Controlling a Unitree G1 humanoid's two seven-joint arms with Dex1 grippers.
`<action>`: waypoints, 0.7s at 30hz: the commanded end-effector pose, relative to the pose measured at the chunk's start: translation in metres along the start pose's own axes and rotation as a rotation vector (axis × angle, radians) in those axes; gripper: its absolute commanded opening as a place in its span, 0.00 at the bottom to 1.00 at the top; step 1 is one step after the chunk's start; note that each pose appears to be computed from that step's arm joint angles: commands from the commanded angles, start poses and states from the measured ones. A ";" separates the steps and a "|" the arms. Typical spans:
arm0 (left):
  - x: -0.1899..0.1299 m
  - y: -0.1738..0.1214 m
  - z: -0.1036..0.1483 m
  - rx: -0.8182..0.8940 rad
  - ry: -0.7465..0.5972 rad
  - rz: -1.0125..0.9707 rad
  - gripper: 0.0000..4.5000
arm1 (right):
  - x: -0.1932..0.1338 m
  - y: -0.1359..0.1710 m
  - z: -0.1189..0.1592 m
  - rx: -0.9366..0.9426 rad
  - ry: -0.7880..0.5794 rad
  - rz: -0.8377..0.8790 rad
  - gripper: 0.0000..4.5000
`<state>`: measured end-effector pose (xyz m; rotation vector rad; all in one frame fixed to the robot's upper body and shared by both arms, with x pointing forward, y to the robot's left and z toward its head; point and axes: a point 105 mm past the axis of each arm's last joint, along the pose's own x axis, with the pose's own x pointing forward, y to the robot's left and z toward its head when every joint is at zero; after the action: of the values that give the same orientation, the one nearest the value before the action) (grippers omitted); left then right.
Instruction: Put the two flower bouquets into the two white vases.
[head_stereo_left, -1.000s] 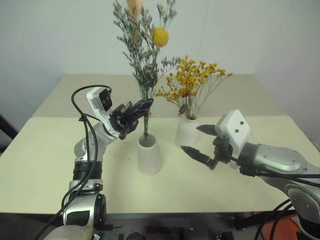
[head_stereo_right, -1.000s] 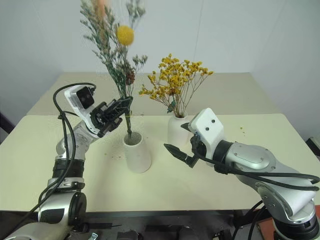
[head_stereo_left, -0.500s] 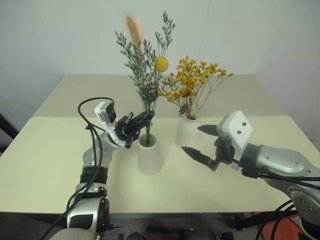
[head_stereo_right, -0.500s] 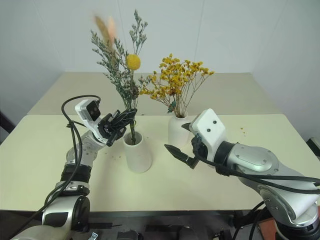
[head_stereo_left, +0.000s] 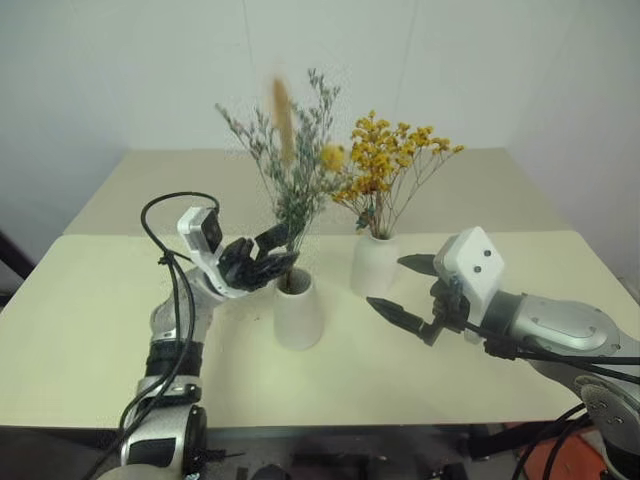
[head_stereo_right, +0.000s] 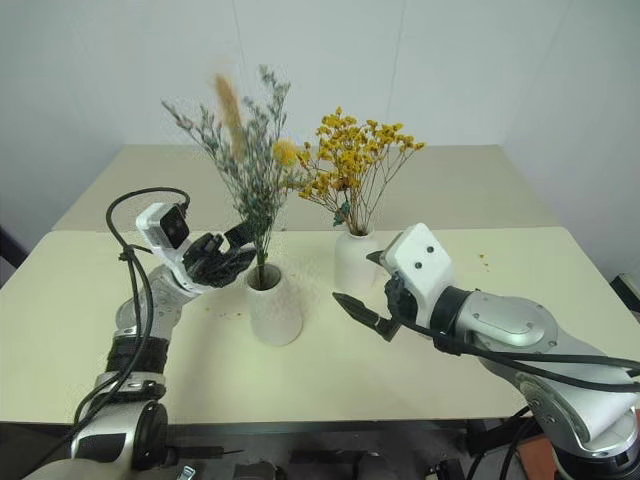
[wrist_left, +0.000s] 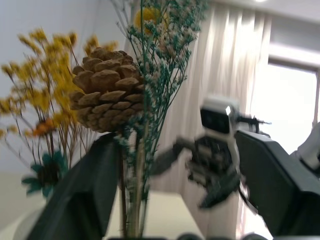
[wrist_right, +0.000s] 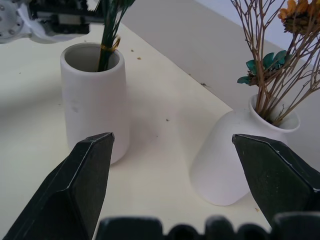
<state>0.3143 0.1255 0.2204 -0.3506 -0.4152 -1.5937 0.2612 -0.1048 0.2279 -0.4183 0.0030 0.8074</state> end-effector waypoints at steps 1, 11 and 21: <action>0.005 -0.012 0.011 0.047 0.051 -0.055 1.00 | -0.002 0.001 0.010 -0.033 -0.048 0.002 1.00; -0.023 -0.017 0.018 0.088 0.188 0.059 1.00 | 0.000 -0.001 0.010 -0.037 -0.054 0.008 1.00; -0.044 -0.029 0.044 0.208 0.256 0.187 1.00 | -0.002 -0.001 0.011 -0.050 -0.053 0.029 1.00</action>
<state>0.2950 0.1806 0.2197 -0.0940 -0.2831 -1.3860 0.2631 -0.1026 0.2256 -0.4254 0.0021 0.8402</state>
